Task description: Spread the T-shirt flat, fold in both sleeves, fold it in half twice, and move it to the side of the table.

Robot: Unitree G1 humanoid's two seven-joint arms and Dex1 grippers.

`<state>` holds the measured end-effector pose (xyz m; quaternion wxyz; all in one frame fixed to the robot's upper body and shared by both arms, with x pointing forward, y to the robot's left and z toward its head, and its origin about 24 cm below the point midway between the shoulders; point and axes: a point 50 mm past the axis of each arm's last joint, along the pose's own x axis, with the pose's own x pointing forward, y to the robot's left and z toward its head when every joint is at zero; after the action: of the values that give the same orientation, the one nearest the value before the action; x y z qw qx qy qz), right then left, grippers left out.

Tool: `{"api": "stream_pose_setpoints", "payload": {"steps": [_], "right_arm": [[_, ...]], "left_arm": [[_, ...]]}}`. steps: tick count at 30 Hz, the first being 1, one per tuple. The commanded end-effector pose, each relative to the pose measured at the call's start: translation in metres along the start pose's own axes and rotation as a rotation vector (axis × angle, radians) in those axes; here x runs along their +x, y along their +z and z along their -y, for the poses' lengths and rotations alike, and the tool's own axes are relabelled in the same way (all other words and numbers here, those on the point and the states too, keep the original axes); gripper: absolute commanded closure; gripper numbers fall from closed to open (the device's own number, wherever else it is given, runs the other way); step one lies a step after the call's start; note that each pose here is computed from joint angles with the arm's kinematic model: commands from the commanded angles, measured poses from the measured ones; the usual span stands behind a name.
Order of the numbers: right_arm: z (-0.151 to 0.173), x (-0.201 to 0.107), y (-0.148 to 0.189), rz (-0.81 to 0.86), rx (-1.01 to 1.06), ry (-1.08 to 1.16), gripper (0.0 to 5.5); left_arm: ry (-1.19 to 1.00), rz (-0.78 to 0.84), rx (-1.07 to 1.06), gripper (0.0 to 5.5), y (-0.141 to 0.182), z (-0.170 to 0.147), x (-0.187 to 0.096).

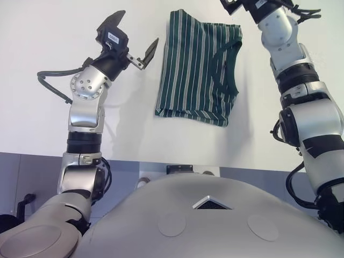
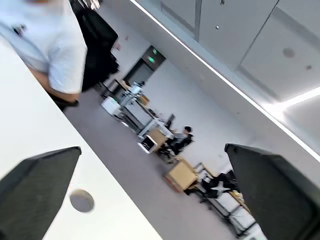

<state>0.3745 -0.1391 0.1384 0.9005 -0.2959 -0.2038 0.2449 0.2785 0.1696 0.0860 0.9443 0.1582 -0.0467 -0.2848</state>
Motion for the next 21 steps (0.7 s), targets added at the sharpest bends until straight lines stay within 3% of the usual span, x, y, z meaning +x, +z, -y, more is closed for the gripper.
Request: {"api": "stream_pose_setpoints", "payload": {"steps": [1,4,7,13,17,21], "right_arm": [[0.007,-0.028,0.016,0.037,0.283,0.288,0.10],[0.012,-0.068,0.031,0.019,0.431,0.499,0.10],[-0.002,-0.109,0.046,-0.045,0.525,0.765,0.10],[-0.046,-0.164,0.049,-0.234,0.508,1.074,0.10],[-0.071,-0.192,0.017,-0.421,0.316,1.143,0.10],[-0.075,-0.201,-0.001,-0.481,0.180,1.163,0.10]], "left_arm": [[-0.151,0.095,0.051,0.14,0.021,0.020,-0.008],[-0.338,0.223,-0.106,0.14,0.053,0.034,-0.029],[-0.531,0.171,-0.107,0.14,0.061,0.044,-0.055],[-0.740,-0.118,0.027,0.14,0.026,0.066,-0.088],[-0.688,-0.280,0.201,0.14,-0.018,0.060,-0.089],[-0.718,-0.331,0.381,0.14,-0.042,0.062,-0.090]]}}
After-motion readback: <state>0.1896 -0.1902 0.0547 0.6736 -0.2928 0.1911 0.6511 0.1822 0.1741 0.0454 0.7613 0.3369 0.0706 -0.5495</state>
